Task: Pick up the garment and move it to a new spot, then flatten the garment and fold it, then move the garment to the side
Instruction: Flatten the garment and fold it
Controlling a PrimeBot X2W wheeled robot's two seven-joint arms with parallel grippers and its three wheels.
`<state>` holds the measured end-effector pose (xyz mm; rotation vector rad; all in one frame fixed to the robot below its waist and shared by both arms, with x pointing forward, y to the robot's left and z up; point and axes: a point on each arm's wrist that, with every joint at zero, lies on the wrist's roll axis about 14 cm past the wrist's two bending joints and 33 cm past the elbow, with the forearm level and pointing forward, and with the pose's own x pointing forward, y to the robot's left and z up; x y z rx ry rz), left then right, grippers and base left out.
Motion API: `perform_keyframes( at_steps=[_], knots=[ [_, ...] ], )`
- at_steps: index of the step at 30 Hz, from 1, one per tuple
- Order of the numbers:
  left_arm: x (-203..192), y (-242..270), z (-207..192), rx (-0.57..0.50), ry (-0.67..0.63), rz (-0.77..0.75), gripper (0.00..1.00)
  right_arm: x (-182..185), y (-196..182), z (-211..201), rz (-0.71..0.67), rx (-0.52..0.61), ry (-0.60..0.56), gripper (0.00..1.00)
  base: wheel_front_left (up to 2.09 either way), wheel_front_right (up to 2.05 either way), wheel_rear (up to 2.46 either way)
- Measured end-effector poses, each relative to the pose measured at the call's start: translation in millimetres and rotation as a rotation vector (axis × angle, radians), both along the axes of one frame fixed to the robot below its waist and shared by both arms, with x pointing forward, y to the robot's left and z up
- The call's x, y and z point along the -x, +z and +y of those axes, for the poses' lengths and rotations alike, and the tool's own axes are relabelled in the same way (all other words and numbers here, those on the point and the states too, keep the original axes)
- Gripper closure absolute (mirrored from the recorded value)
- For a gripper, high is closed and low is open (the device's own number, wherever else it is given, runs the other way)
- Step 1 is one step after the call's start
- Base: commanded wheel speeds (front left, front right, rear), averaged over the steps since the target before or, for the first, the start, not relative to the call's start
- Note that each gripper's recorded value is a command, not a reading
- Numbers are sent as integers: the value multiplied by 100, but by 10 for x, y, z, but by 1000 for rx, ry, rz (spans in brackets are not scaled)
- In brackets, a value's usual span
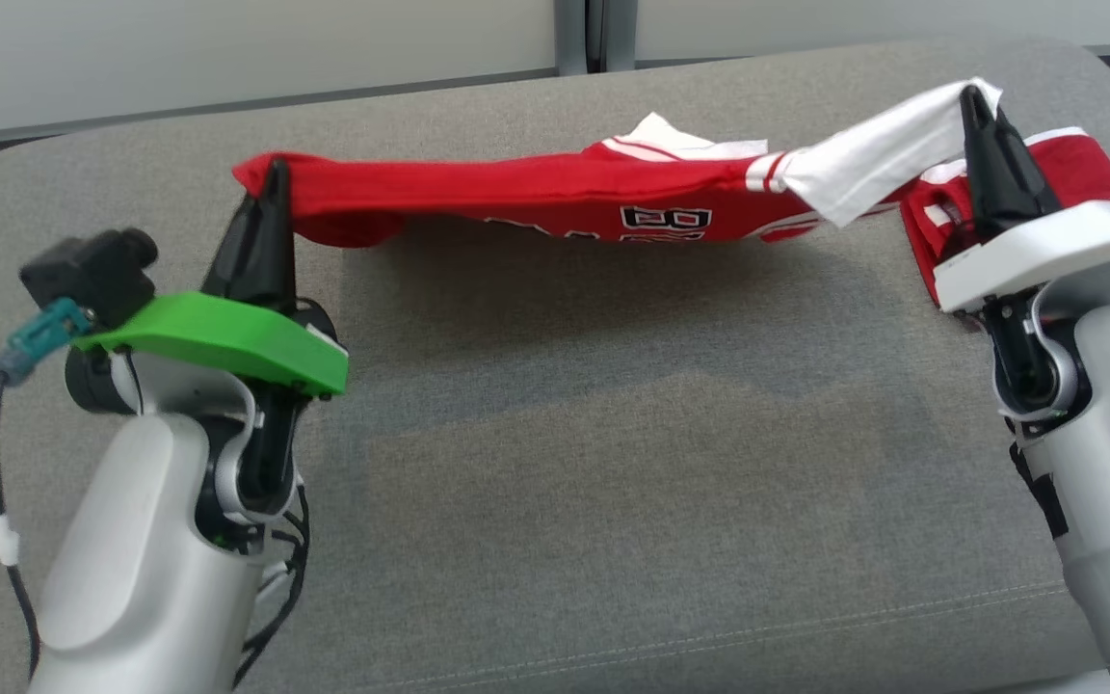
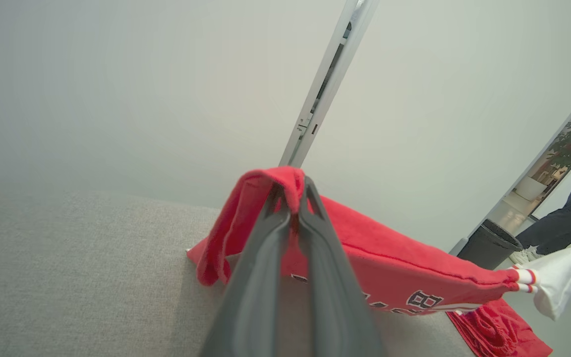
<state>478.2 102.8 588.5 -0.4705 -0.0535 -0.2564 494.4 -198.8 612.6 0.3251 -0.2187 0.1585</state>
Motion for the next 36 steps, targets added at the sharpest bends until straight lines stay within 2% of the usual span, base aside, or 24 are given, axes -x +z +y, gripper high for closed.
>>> perform_keyframes(
  at_steps=[9,13,18,24,31,36],
  knots=[
    [35,1293,-56,-17,-40,-278,100,266,1210,-49,-283,74,-10,100,0,0,0],
    [98,1665,-120,-52,-68,-344,100,435,1664,-82,-380,108,-29,100,0,0,0],
    [76,1951,-187,-85,-92,-380,100,535,2049,-42,-449,155,-33,100,0,0,0],
    [-189,1927,-191,-124,-96,-317,100,383,2230,71,-447,196,-15,100,0,0,0],
    [-664,1750,-205,-140,-92,-220,100,-129,2143,211,-373,253,-7,100,0,0,0],
    [-1074,1683,-218,-149,-66,-198,100,-545,2226,224,-382,310,-48,100,0,0,0]
  ],
)
